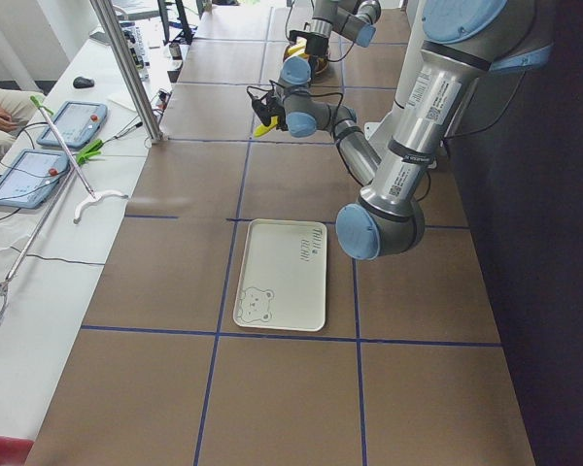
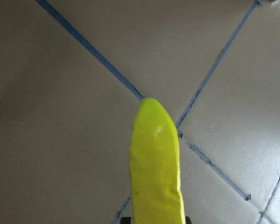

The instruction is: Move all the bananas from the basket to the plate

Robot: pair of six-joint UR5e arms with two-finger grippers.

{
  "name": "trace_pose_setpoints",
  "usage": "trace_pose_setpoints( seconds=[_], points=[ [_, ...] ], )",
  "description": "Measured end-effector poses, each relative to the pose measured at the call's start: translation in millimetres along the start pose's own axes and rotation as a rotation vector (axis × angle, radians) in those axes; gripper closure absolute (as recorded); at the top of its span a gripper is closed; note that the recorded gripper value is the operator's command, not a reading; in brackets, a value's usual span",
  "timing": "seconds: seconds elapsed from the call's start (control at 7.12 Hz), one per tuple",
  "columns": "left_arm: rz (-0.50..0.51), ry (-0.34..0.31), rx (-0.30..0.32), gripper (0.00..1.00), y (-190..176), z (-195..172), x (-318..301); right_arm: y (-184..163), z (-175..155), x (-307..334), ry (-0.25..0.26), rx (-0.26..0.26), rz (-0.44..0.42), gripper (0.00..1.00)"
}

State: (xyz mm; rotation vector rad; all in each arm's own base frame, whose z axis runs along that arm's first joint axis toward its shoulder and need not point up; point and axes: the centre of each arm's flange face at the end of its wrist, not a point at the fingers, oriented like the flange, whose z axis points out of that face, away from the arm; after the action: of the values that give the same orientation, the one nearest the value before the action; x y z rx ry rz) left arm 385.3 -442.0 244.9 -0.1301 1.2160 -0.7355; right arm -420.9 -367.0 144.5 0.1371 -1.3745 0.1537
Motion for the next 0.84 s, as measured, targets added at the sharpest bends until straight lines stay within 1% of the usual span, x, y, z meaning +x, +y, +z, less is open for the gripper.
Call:
trace_pose_setpoints(
  seconds=[0.14,0.28,0.42,0.56,0.7,0.84],
  points=[
    [0.047,-0.049,0.026,1.0,-16,4,-31,-16,-13,34,0.047,-0.003,-0.004,0.0],
    [0.122,-0.108,0.036,0.98,-31,7,-64,-30,-28,78,0.116,-0.005,-0.03,0.0],
    [0.2,-0.167,0.029,0.97,-45,6,-97,-44,-46,120,0.201,-0.02,-0.066,0.0],
    [0.28,-0.218,0.009,0.96,-64,-2,-126,-52,-71,156,0.294,-0.044,-0.113,0.0],
    [0.359,-0.262,-0.018,0.95,-91,-17,-155,-52,-98,185,0.379,-0.072,-0.173,0.0],
    [0.431,-0.297,-0.035,0.95,-122,-34,-182,-52,-117,209,0.444,-0.104,-0.232,0.0]
  ],
)
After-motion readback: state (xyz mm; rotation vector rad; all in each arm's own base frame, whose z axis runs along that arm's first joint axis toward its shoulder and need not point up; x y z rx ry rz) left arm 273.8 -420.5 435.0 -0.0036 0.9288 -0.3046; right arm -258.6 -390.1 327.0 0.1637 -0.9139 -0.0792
